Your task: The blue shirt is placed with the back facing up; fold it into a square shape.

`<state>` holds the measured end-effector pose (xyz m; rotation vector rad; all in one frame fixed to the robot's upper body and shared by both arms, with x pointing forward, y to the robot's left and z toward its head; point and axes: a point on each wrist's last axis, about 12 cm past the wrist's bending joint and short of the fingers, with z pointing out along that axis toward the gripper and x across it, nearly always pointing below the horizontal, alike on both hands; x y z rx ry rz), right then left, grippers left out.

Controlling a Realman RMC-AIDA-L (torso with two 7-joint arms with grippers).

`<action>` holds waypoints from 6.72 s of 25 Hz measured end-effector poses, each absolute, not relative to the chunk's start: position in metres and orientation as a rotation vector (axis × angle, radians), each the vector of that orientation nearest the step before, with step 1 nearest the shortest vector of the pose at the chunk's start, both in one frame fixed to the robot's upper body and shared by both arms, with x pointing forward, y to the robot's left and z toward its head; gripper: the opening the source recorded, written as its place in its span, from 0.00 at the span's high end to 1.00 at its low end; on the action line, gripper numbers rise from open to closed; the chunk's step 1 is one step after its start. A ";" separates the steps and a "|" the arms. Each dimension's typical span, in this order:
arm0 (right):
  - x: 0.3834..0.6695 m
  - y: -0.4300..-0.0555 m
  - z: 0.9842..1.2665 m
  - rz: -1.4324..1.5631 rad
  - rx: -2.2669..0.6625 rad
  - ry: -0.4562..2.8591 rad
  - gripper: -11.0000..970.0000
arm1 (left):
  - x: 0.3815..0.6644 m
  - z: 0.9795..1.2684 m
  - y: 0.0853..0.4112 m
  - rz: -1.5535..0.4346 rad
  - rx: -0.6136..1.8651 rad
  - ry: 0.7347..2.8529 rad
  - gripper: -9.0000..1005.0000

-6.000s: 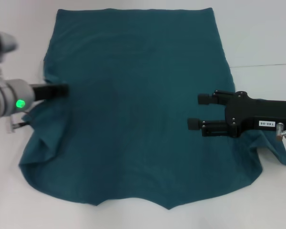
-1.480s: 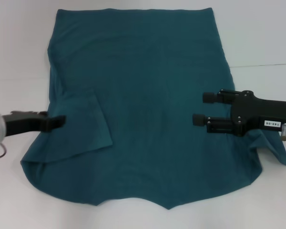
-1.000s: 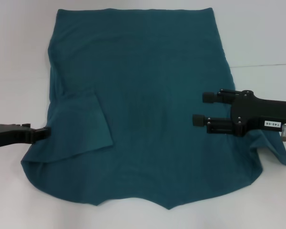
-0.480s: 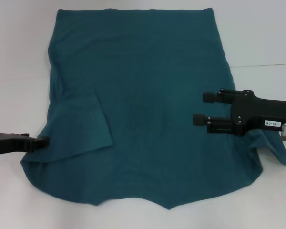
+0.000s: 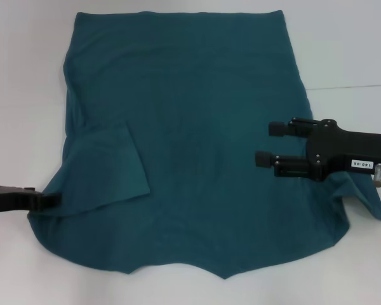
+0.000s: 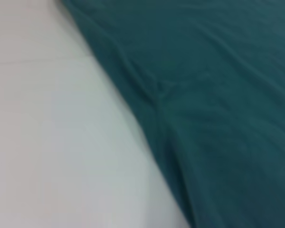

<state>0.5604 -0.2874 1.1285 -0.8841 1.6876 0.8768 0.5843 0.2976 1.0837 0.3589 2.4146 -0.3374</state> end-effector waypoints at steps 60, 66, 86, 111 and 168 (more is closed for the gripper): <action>0.559 -0.287 1.127 0.879 -0.880 1.677 0.14 | 0.583 1.085 0.317 -0.415 0.285 2.477 0.35; 0.560 -0.287 1.127 0.880 -0.878 1.678 0.14 | 0.582 1.083 0.314 -0.422 0.283 2.479 0.50; 0.561 -0.286 1.129 0.877 -0.882 1.669 0.14 | 0.570 1.079 0.325 -0.453 0.141 2.495 0.97; 0.562 -0.274 1.124 0.911 -1.008 1.779 0.14 | 0.546 1.076 0.337 -0.616 0.016 2.334 0.88; 0.590 -0.282 1.151 -0.069 -0.793 2.822 0.24 | 0.534 1.123 0.310 -0.947 0.712 1.976 0.14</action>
